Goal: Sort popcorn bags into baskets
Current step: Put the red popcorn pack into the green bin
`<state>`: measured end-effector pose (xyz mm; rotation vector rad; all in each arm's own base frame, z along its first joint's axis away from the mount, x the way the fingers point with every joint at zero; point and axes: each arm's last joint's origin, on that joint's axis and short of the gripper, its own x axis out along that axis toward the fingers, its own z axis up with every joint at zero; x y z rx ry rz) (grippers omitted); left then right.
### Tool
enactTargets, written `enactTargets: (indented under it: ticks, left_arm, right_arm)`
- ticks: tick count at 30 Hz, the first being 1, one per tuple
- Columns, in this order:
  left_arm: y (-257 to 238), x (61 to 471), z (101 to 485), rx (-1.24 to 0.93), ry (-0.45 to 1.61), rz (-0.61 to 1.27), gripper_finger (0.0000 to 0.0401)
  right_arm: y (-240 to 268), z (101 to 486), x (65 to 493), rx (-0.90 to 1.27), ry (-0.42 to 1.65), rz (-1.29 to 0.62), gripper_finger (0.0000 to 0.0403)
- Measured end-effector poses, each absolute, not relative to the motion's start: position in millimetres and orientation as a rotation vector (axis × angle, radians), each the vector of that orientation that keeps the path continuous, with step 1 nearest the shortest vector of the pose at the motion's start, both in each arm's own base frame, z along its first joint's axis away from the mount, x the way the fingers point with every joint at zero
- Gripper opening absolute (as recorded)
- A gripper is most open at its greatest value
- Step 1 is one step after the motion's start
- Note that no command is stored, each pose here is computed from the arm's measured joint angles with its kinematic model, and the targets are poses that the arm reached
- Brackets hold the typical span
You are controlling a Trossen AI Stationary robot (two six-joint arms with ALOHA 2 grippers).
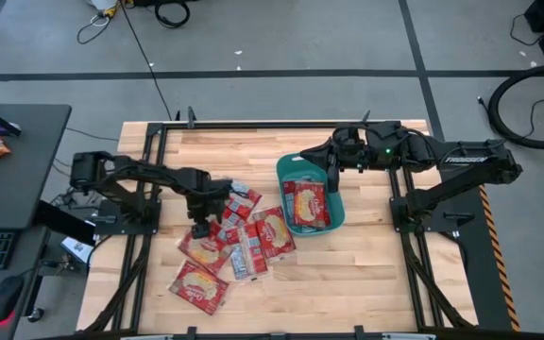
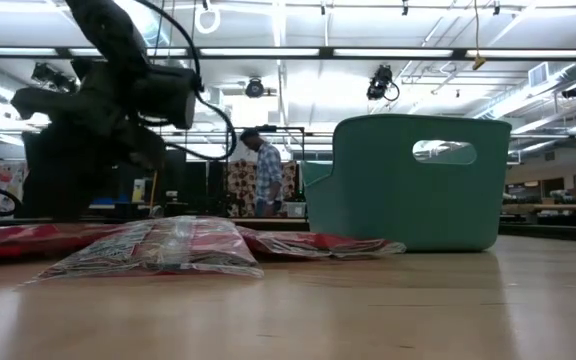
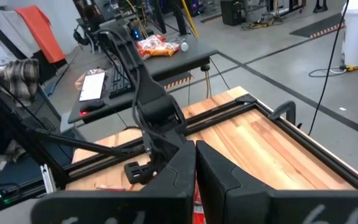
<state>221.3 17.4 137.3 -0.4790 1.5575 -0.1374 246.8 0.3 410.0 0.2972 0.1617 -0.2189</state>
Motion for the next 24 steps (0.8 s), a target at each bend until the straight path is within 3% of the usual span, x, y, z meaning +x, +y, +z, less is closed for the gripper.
enactTargets:
  ticks: [13,24]
  left_arm:
    - [13,218,132,-0.429,1.582,-0.375,0.0221]
    - [-5,219,133,-0.345,1.593,-0.467,0.0172]
  right_arm:
    - [0,410,247,0.296,0.160,-0.221,0.0018]
    - [0,410,247,0.290,0.157,-0.222,0.0018]
